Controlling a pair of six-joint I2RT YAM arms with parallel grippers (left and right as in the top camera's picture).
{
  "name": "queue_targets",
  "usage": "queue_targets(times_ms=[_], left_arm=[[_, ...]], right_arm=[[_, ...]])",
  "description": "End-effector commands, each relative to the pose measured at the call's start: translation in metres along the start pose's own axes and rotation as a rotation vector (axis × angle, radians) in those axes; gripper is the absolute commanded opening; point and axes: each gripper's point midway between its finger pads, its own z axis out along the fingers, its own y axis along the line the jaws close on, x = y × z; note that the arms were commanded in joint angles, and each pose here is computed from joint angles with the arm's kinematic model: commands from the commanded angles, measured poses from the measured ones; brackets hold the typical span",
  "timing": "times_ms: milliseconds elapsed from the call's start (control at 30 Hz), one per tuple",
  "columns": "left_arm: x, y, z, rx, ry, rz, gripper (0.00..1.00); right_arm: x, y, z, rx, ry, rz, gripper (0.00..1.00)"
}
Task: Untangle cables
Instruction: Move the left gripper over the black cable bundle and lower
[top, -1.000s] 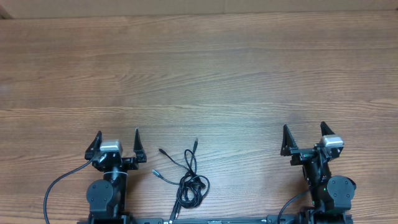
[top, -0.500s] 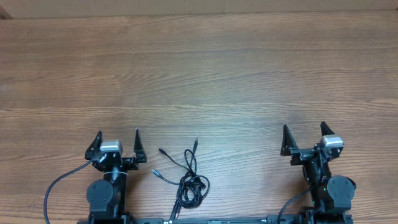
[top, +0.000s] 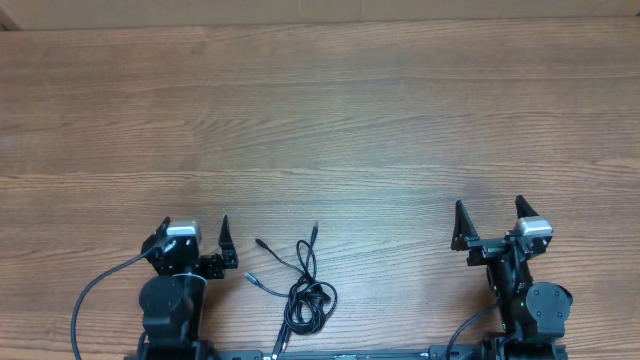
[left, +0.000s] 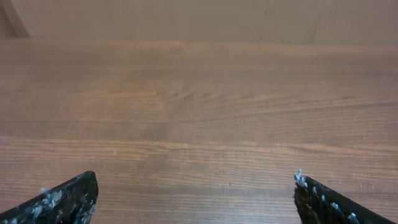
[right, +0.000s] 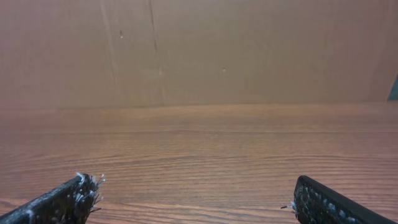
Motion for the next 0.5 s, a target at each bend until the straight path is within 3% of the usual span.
queue_targets(times_ms=[0,467], left_arm=[[-0.031,-0.001,-0.007,0.006,-0.013,-0.018,1.0],[-0.054,-0.004,0.002,0.007,0.274,0.0,0.99]], right_arm=[[0.002,-0.001,0.0,0.005,-0.004,0.0,1.0],[0.002,-0.001,0.0,0.005,-0.004,0.0,1.0]])
